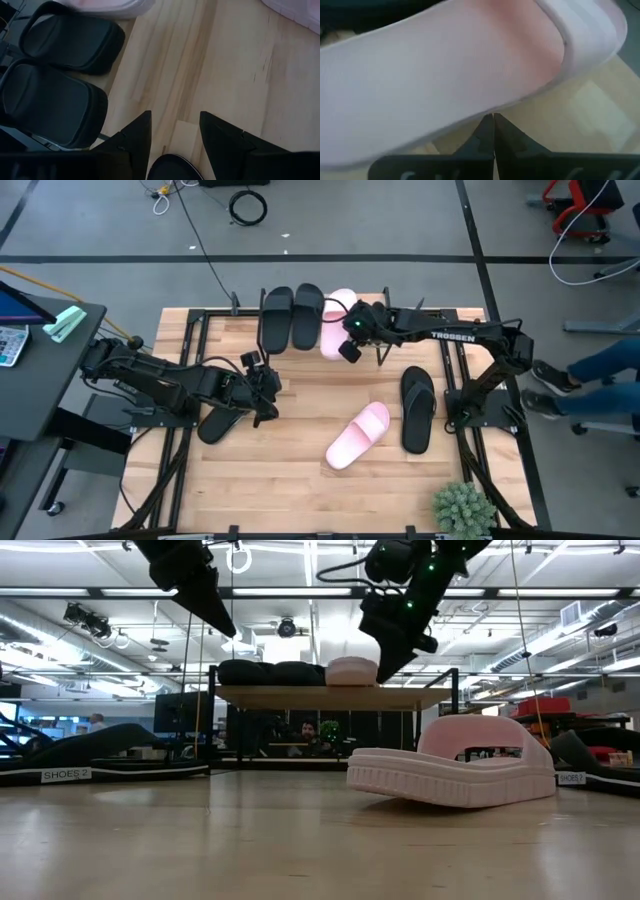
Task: Pick and place slides into the shelf
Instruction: Put the bottom pink slider on the shelf
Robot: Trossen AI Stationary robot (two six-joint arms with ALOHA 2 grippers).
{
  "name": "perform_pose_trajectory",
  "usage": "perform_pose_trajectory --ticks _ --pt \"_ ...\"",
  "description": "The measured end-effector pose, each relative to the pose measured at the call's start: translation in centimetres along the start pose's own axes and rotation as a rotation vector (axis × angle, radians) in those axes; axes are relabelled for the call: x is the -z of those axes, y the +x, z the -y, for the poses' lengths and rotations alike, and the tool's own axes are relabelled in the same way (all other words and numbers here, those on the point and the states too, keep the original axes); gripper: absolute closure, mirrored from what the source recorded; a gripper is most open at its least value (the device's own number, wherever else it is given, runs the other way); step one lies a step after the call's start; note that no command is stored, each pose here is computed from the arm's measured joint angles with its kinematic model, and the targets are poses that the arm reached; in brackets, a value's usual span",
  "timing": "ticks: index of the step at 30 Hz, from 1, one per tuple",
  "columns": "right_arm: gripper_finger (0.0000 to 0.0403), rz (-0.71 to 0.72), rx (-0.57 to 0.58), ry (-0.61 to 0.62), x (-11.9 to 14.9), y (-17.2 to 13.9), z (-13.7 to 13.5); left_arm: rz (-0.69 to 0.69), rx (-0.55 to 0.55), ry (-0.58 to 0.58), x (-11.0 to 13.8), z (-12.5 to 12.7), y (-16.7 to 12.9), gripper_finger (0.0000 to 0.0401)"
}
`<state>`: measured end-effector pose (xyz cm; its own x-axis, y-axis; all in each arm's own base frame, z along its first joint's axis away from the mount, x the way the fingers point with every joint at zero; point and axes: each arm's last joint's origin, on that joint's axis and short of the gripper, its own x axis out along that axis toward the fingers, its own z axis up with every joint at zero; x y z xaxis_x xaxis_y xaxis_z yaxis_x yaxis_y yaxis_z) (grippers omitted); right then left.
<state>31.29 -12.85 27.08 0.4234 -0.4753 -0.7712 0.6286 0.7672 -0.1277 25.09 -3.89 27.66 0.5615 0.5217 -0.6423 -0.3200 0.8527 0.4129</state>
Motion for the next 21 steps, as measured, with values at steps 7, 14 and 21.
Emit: perform_pose_trajectory --ticks 7,14,21 --pt "0.0403 0.017 0.026 0.041 -0.4 0.4 1.4 0.006 0.001 0.02 -0.1 0.0 0.0 0.0229" --pt "0.0403 -0.013 0.072 0.038 -0.2 0.5 2.0 0.006 0.001 0.014 -0.1 0.0 0.0 0.0229" --pt "0.0403 0.035 0.136 0.068 -0.8 0.9 3.8 0.007 0.001 0.014 -0.1 0.0 0.0 0.0229"
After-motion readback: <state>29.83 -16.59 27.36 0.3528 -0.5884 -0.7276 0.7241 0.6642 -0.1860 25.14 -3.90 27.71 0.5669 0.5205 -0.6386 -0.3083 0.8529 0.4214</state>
